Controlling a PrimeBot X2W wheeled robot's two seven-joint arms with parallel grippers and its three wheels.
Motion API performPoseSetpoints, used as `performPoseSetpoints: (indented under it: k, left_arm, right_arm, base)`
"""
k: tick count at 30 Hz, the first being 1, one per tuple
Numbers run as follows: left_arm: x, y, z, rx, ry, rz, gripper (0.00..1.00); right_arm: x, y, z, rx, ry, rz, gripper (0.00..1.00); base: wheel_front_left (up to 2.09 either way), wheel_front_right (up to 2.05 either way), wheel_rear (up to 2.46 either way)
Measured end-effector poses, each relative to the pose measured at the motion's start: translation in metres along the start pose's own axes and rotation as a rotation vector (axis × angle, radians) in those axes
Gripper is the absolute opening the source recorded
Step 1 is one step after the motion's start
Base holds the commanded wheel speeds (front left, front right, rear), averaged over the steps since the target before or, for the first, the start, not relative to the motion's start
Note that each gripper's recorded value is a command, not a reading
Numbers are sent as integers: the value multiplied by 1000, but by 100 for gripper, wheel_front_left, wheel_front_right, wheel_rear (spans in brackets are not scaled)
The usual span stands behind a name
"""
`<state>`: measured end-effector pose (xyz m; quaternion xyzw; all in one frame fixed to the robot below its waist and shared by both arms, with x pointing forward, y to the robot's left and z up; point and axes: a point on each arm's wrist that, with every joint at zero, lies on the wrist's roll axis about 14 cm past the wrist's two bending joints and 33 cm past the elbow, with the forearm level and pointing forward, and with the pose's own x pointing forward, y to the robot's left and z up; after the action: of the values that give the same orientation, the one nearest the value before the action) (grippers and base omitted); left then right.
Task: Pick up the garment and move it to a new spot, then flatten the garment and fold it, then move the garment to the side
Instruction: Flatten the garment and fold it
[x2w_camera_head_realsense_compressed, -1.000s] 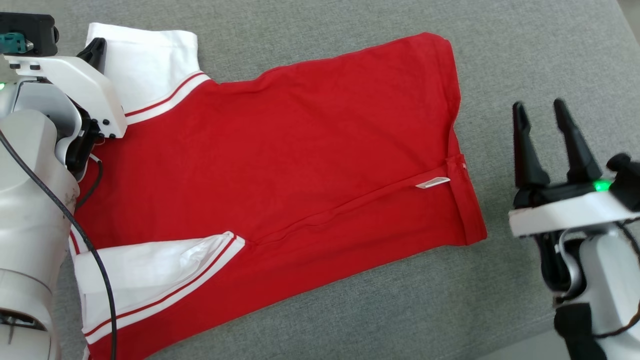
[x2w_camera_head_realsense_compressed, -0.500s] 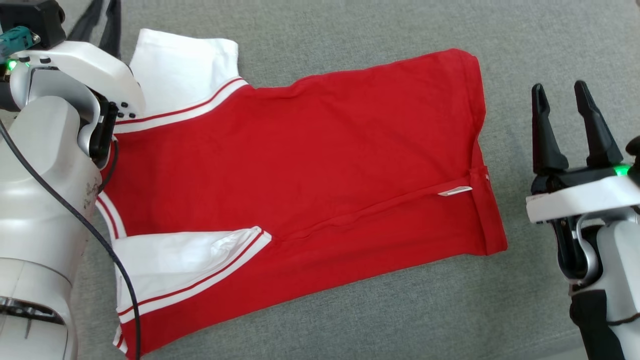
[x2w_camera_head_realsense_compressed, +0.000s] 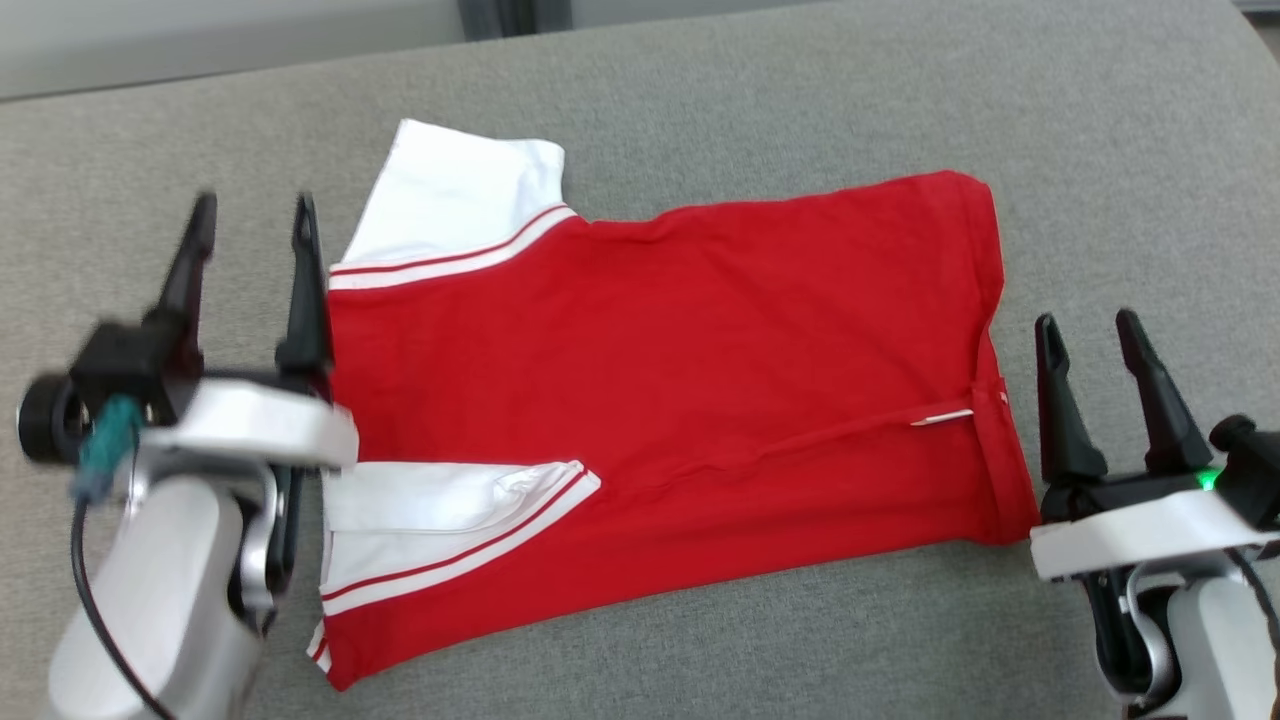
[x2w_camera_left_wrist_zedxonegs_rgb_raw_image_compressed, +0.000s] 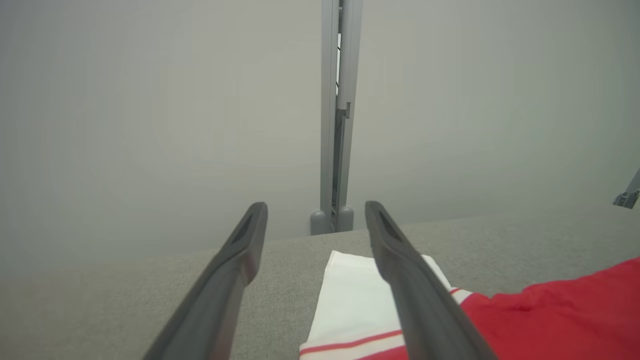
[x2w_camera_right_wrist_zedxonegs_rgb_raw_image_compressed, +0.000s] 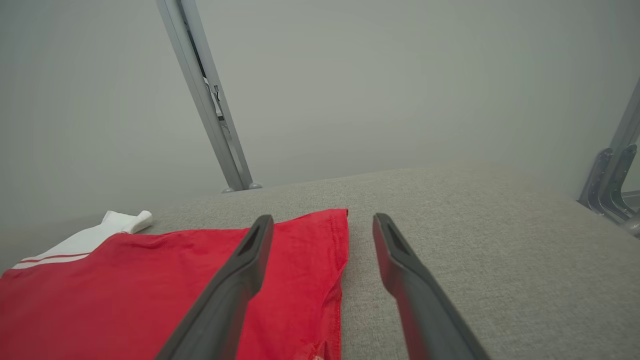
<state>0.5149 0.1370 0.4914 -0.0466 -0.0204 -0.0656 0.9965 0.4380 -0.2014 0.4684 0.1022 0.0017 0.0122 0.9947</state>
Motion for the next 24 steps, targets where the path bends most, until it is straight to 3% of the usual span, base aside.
performPoseSetpoints:
  k: [7,14,24]
  left_arm:
    - [-66,6,13,-4,-8,60,100]
    - [-100,7,18,-28,0,82,100]
    - [-114,7,18,-20,28,81,100]
  right_arm:
    - [-23,17,4,8,15,32,100]
    - [-38,22,10,16,17,38,100]
    - [-47,27,16,26,14,38,100]
  base:
    - [0,0,0]
    - [0,0,0]
    - [0,0,0]
